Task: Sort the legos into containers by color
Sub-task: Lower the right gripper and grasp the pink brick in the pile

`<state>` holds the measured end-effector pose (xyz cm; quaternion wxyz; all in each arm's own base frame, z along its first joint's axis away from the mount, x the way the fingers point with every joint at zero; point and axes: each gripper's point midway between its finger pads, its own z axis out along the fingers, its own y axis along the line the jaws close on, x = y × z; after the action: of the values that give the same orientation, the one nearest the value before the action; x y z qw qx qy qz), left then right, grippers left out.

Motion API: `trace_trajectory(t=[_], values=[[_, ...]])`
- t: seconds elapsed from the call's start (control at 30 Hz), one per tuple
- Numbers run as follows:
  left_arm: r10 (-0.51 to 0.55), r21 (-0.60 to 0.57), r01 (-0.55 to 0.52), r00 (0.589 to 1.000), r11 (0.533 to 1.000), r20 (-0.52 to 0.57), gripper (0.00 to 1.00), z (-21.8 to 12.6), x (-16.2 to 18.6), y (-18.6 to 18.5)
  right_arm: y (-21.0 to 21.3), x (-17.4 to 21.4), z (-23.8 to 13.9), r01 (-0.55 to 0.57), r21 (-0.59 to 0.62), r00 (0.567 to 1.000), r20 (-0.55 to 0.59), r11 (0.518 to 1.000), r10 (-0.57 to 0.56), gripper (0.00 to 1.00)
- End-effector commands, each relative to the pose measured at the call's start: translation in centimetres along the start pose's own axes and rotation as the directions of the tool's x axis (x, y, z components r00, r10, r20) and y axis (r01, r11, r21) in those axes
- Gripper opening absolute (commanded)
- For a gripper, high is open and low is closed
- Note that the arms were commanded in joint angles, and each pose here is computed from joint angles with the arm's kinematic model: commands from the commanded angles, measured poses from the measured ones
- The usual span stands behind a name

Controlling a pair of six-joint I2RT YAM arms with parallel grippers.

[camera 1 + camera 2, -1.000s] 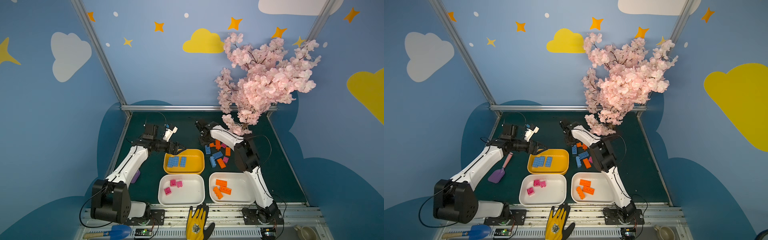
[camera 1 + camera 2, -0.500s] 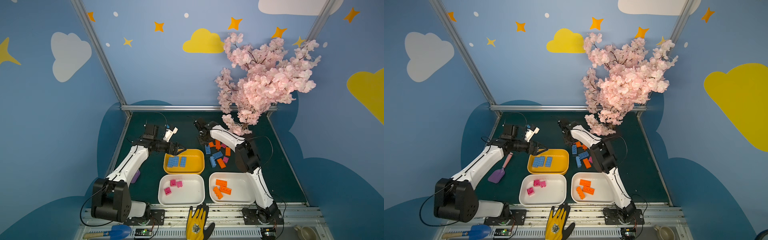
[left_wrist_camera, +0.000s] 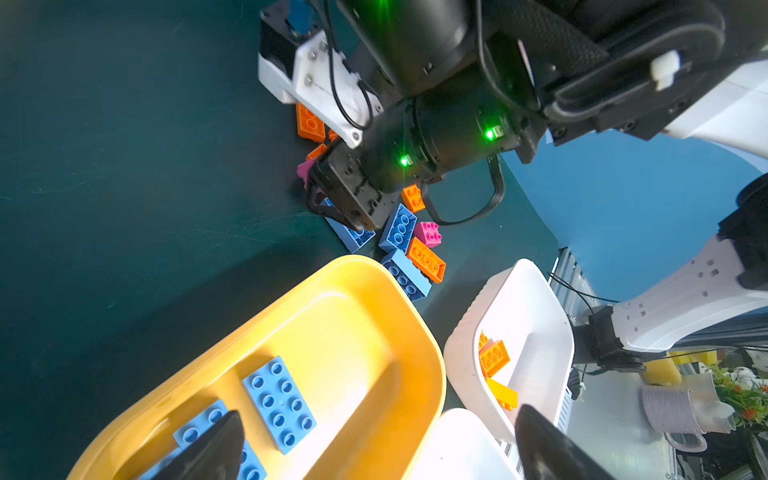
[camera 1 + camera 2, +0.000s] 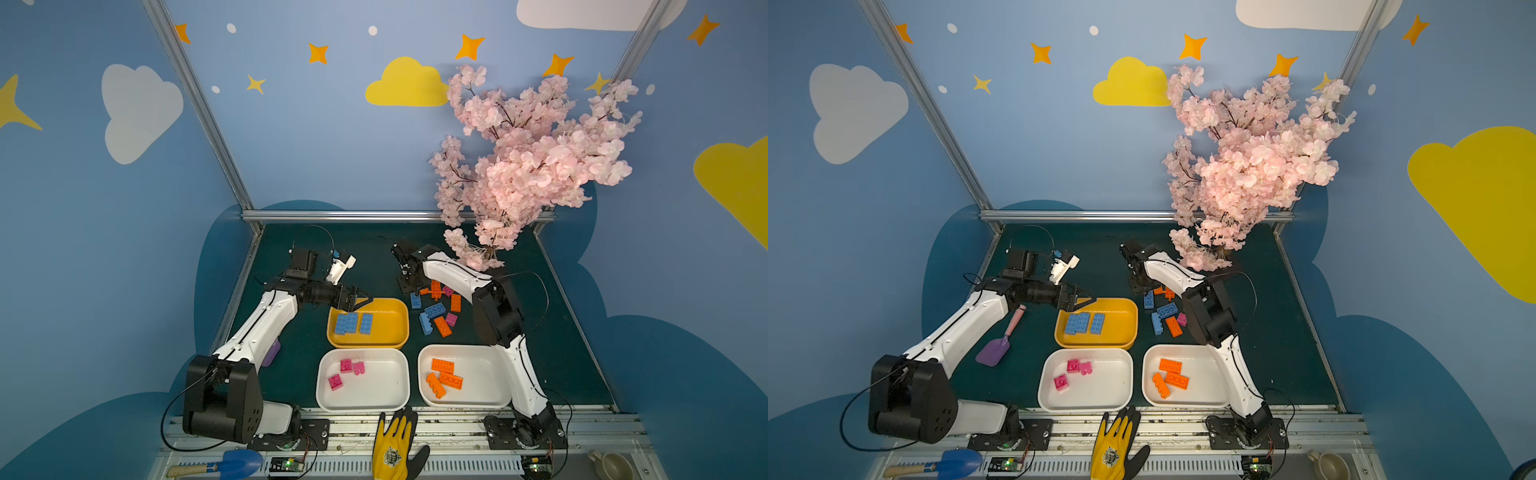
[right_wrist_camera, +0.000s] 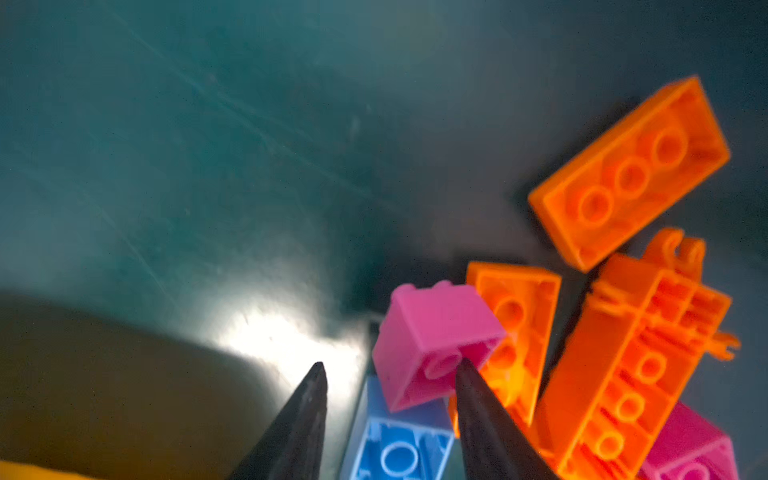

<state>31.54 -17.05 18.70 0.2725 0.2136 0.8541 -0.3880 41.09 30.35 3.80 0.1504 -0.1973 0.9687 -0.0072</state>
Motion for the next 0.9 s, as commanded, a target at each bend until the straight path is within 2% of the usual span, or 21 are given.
trace_trajectory(t=[0.0, 0.53, 0.87], values=[[-0.009, 0.003, 0.009, 1.0, 1.0, -0.022, 1.0, 0.2, 0.7, 0.3, -0.1, 0.1, -1.9, -0.043, -0.038, 0.999, 0.011, 0.998, 0.043, 0.5], [-0.012, 0.003, 0.012, 1.0, 1.0, -0.024, 1.0, 0.5, 0.6, 0.6, -0.8, -0.1, -0.1, -0.104, -0.073, 0.994, -0.026, 0.992, 0.102, 0.55], [-0.011, 0.004, 0.011, 1.0, 1.0, -0.027, 1.0, 0.5, 0.5, 0.6, -0.1, -2.2, 1.0, -0.075, -0.077, 0.997, 0.002, 0.994, 0.075, 0.54]])
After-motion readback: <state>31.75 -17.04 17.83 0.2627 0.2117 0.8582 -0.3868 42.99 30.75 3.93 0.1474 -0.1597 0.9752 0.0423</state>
